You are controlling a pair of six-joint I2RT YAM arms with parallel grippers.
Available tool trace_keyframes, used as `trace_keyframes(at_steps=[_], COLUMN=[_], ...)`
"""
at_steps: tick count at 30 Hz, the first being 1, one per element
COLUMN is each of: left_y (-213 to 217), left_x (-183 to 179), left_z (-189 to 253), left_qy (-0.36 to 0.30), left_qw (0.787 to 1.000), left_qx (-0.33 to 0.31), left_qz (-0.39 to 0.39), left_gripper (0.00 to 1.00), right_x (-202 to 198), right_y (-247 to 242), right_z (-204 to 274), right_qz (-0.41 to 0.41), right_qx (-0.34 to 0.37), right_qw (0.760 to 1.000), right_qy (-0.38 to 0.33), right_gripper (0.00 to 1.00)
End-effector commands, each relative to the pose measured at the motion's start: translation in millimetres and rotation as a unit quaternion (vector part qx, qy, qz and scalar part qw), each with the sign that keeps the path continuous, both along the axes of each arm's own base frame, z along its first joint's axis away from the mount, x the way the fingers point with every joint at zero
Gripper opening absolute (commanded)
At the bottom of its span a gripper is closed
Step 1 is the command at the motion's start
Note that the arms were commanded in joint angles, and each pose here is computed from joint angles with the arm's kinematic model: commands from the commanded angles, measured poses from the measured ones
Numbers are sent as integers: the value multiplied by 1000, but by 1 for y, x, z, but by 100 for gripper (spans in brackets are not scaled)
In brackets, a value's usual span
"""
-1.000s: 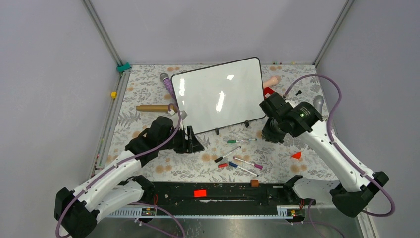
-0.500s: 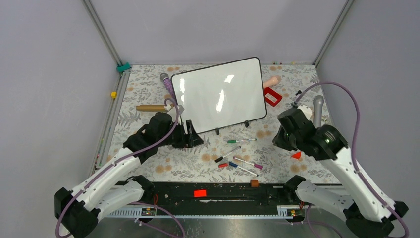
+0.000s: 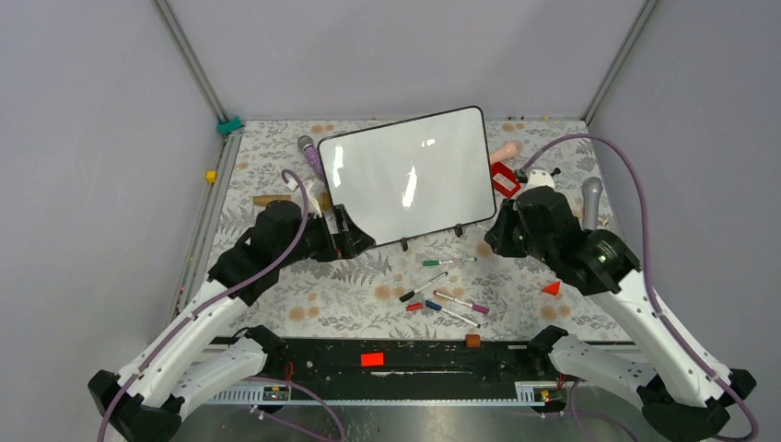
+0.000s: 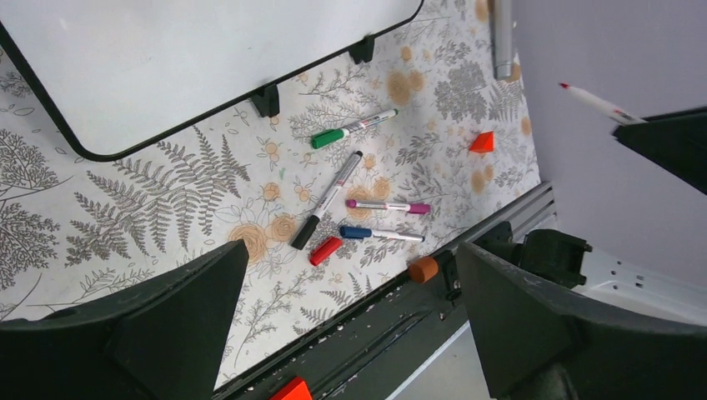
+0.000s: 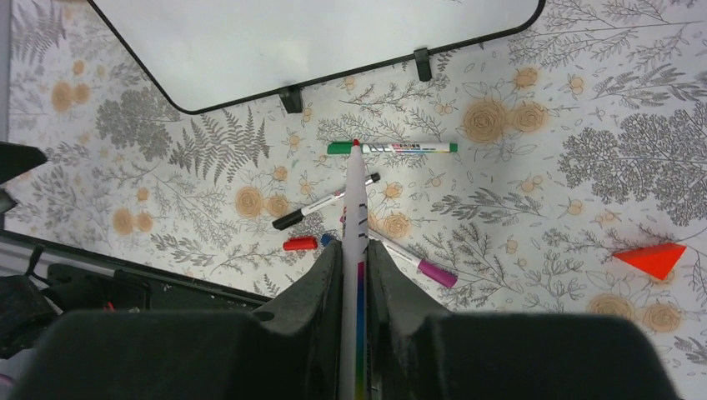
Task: Write a sentence on the whiteboard
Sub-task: Move the whiteboard to the center of the board.
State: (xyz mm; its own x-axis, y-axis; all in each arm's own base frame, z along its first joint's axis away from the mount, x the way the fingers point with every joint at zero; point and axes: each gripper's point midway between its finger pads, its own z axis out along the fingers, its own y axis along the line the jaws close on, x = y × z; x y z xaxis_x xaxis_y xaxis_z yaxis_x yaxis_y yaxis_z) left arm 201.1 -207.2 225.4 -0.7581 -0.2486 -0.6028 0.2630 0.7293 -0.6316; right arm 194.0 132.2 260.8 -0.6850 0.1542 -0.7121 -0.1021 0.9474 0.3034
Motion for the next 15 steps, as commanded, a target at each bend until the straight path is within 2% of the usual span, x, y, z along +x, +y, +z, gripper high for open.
trace_keyframes(at_steps=[1,7,11,15], left_y=[7,14,15,11], left_x=[6,4,9,17], left_z=[22,22,26,30], left_qy=[-44,-49,-61,-73], left_qw=[997,994,996,997], left_qx=[-53,-70,-41,-1], left_qz=[44,69,58,32], left_gripper=[98,98,98,98], right_x=[9,11,15,19], right_y=[21,30,34,32], right_z=[13,15,21,21], right_qz=[52,67,72,59], right_qx=[11,43,65,59], right_qw=[998,995,991,992], right_qy=[-25,-57,-90,-91], right_gripper=[0,0,0,0])
